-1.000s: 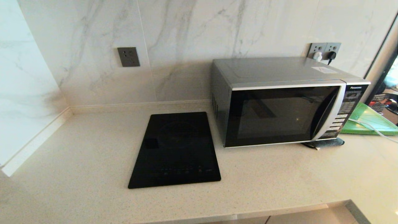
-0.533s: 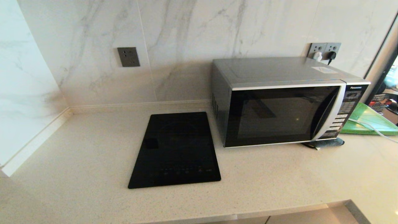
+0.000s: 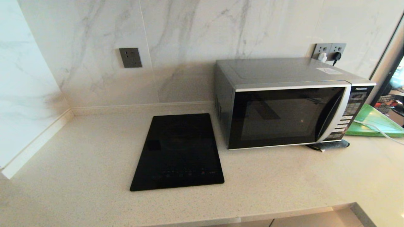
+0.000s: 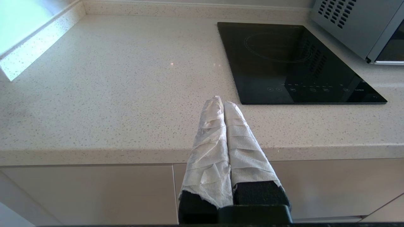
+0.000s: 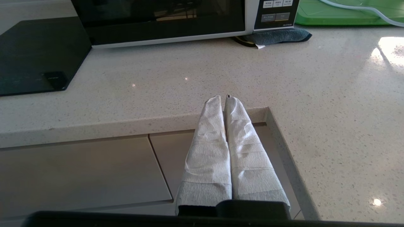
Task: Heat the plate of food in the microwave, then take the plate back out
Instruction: Open the microwave oven
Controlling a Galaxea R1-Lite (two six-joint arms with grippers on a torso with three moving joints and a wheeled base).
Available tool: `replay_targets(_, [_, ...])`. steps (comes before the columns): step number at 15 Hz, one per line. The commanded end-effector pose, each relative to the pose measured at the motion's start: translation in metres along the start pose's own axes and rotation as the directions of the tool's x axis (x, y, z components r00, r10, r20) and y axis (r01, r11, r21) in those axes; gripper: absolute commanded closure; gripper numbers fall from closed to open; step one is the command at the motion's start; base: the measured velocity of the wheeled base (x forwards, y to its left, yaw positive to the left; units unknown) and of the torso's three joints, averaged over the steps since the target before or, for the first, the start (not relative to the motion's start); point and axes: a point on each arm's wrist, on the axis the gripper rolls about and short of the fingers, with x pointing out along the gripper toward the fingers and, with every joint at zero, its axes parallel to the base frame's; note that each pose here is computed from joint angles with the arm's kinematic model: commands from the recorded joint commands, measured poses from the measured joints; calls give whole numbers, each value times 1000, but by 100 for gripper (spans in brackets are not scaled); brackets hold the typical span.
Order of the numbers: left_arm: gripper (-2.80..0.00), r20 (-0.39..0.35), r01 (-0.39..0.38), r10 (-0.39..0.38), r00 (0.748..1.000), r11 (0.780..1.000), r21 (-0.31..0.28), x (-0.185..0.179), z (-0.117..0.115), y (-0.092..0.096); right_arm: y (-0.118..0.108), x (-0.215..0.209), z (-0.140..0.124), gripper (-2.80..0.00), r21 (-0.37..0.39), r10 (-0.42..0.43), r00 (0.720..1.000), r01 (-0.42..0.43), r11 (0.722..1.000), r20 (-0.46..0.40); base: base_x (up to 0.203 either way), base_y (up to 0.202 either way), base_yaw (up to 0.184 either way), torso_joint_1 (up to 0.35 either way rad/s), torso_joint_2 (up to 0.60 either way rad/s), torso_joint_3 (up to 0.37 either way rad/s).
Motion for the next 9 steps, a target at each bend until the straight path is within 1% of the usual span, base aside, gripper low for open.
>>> replay_targets(1, [0,-1,-1,1,1000,1000,-1,0,0,0,0,0,0,0,0,0,1000,0,1000,-3,0,0,0,0,0,0])
replay_targets(9, [0,-1,-1,1,1000,1000,-1,0,0,0,0,0,0,0,0,0,1000,0,1000,-3,0,0,0,0,0,0])
